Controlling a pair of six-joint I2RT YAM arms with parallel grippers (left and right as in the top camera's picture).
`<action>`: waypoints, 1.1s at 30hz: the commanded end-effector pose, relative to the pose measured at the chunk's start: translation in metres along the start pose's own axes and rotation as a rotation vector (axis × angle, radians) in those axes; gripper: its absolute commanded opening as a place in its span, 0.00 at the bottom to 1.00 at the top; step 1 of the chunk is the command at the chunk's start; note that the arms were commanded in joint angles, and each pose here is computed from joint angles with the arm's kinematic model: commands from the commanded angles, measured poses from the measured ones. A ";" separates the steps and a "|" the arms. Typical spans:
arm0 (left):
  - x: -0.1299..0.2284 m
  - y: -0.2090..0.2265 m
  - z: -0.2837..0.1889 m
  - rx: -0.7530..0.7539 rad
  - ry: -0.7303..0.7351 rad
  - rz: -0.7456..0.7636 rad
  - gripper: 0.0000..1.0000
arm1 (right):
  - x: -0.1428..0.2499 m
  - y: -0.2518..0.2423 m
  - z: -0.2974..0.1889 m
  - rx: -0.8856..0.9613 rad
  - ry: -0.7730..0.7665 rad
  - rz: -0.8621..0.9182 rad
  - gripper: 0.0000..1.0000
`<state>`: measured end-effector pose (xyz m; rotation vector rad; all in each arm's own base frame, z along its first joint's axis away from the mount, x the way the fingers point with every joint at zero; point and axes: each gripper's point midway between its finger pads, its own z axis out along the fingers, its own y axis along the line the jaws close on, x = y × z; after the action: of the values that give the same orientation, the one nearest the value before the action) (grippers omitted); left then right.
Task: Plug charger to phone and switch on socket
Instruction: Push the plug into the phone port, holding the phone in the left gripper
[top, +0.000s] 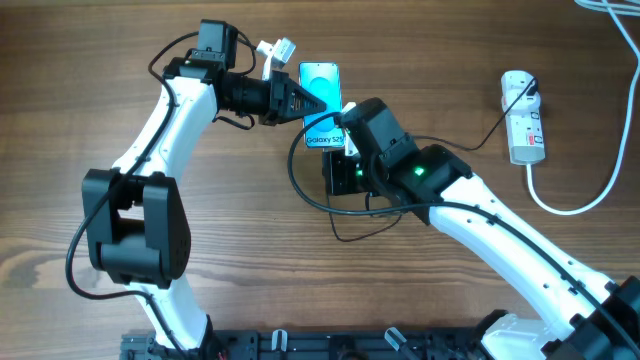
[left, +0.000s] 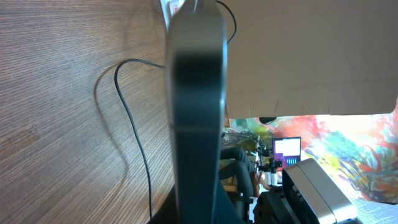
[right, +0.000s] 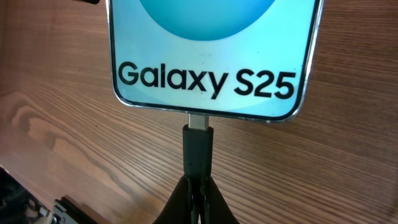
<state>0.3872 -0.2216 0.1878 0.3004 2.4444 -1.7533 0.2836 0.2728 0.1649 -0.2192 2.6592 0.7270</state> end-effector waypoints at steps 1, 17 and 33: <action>-0.001 -0.028 -0.005 0.053 -0.006 0.055 0.04 | -0.008 0.007 -0.002 -0.018 -0.018 -0.005 0.04; -0.001 -0.028 -0.005 0.054 -0.005 0.054 0.04 | -0.006 0.005 -0.002 -0.013 -0.010 -0.002 0.04; -0.005 -0.014 -0.005 -0.028 -0.023 0.066 0.04 | -0.004 0.003 -0.002 -0.004 -0.003 -0.002 0.04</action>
<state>0.3900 -0.2205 0.1834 0.2994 2.4602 -1.7091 0.2817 0.2712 0.1632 -0.2181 2.6717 0.7191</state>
